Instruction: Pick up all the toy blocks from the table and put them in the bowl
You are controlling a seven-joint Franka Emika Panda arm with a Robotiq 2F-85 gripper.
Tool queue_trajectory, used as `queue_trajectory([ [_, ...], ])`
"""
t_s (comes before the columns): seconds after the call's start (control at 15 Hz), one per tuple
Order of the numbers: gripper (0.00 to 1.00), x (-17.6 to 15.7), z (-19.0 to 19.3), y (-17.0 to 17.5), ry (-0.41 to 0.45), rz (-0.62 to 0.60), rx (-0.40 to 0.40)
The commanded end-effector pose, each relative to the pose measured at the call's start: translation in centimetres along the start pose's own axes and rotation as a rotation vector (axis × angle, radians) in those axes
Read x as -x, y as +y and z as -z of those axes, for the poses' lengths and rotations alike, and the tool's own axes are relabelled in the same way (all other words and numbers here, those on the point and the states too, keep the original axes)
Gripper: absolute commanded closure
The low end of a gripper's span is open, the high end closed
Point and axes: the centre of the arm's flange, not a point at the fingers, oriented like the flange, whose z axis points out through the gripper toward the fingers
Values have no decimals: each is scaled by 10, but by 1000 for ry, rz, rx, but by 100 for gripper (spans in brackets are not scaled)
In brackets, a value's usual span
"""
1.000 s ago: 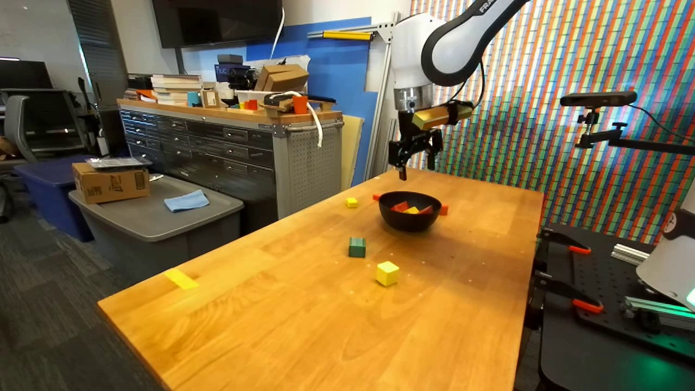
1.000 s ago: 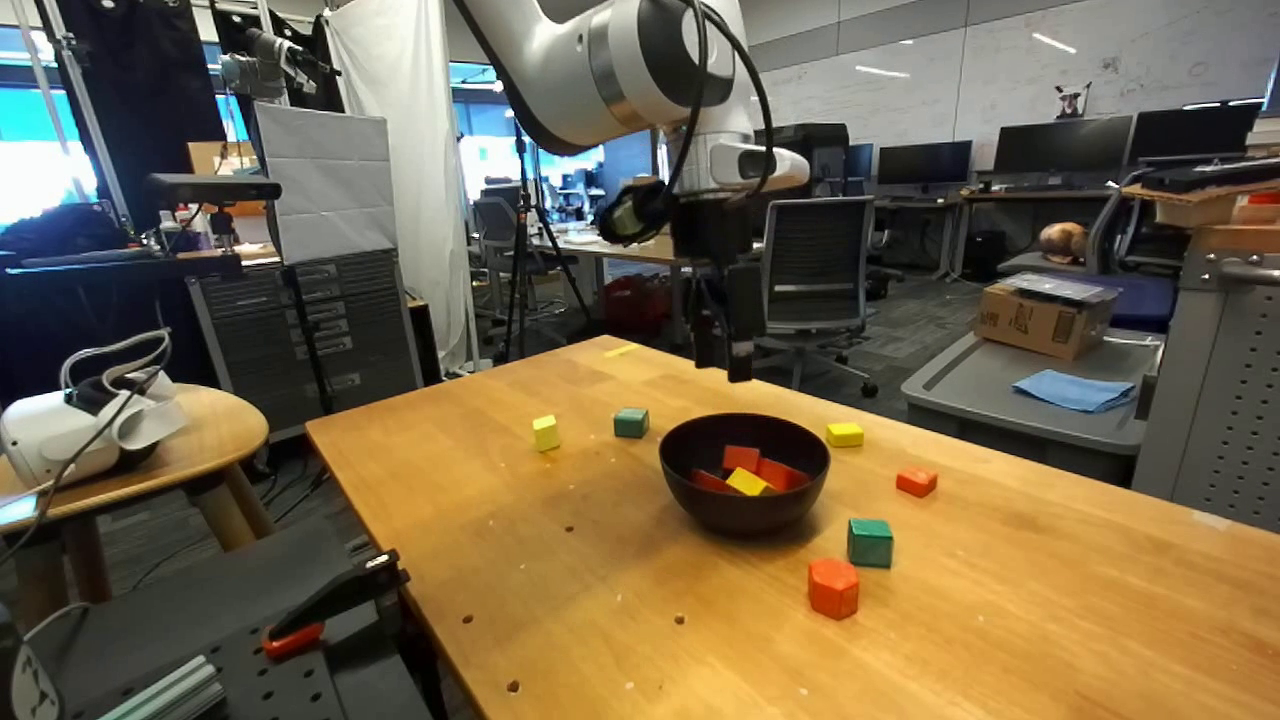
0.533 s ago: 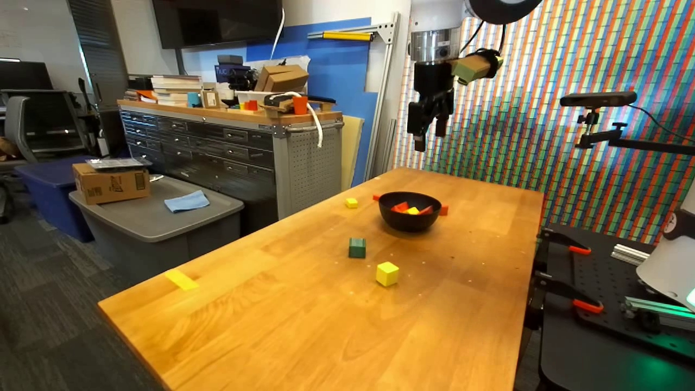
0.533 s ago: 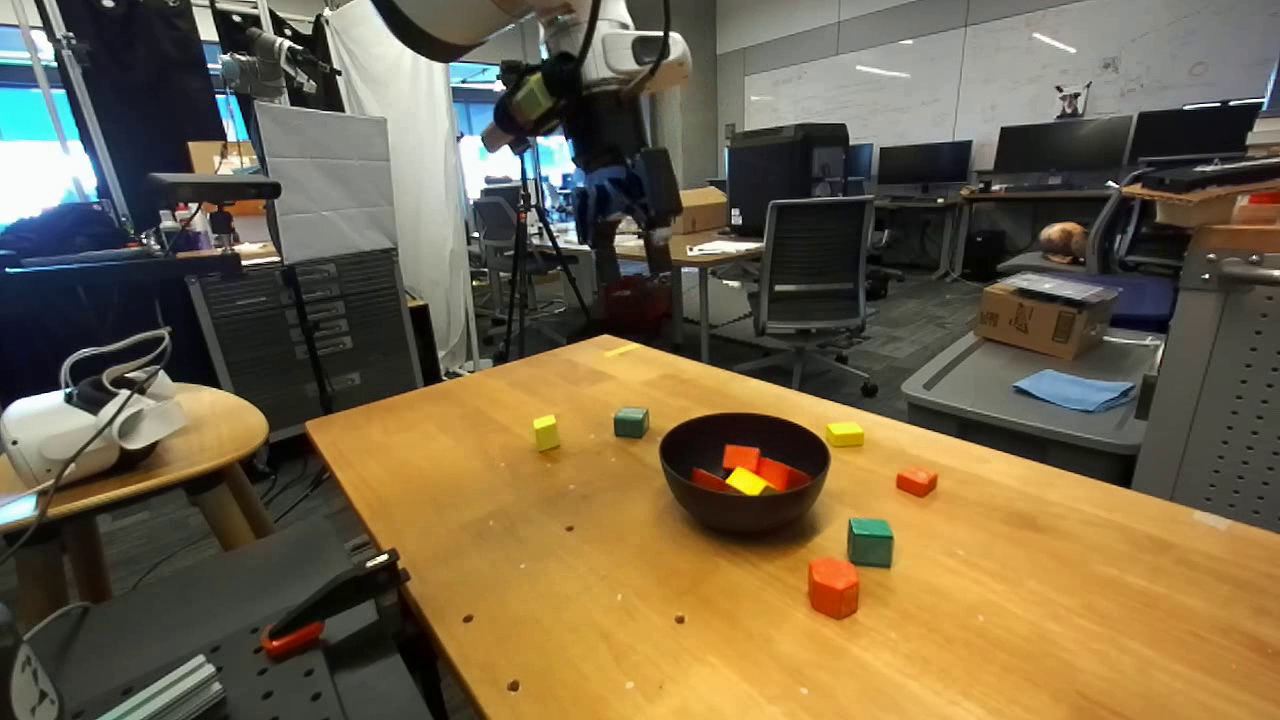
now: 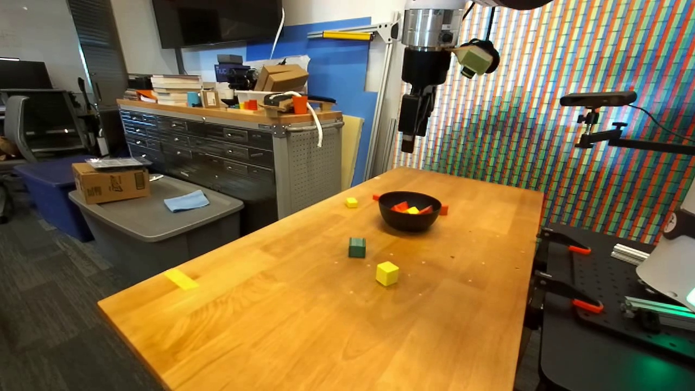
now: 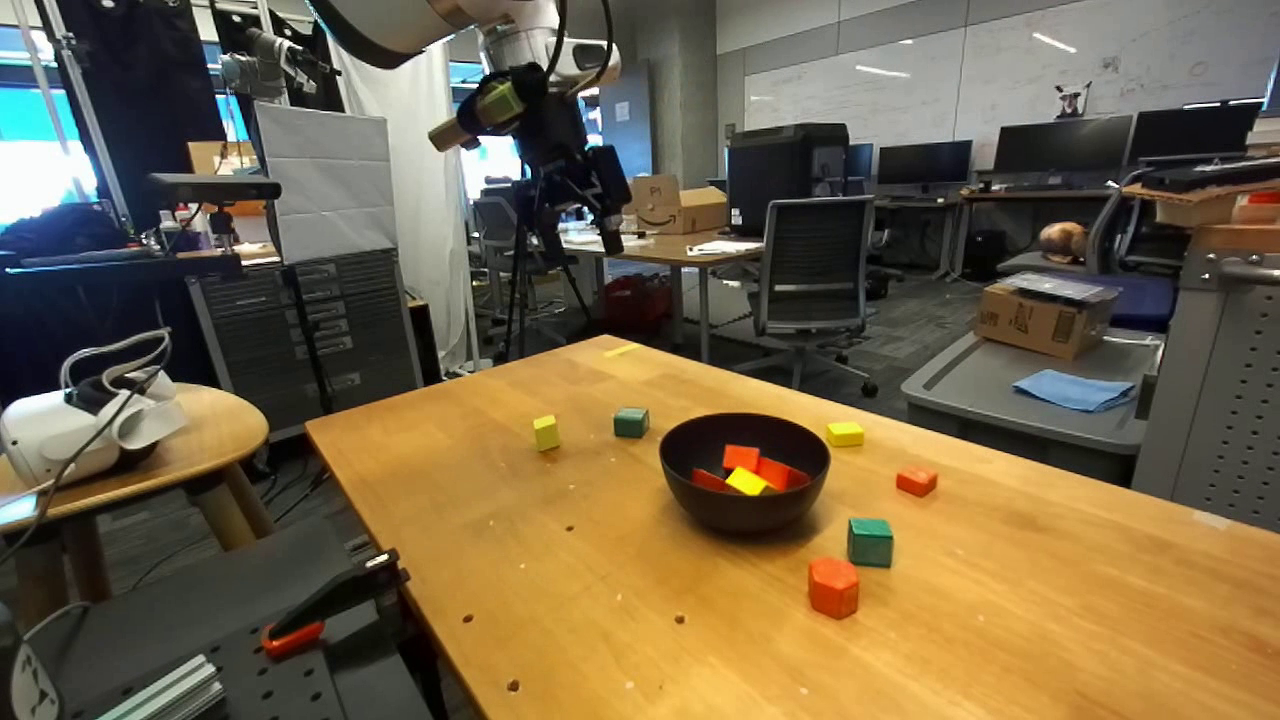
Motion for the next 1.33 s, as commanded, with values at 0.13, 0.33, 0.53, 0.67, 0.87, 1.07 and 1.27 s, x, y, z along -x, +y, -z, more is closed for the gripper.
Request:
queue_trajectory([
  [0.13,0,-4,-28,-24,-70,-6,-114],
  [0.33,0,-6,-69,-60,-165,-64,-246],
  [0.53,0,-4,-110,-92,-169,-136,-242],
  [0.67,0,-3,-137,-107,-168,-176,-240],
  [0.87,0,0,-175,-128,-173,-218,-201],
  [1.07,0,-3,-199,-139,-156,-277,-152],
  [1.27,0,-10,-210,-140,-122,-339,-114],
])
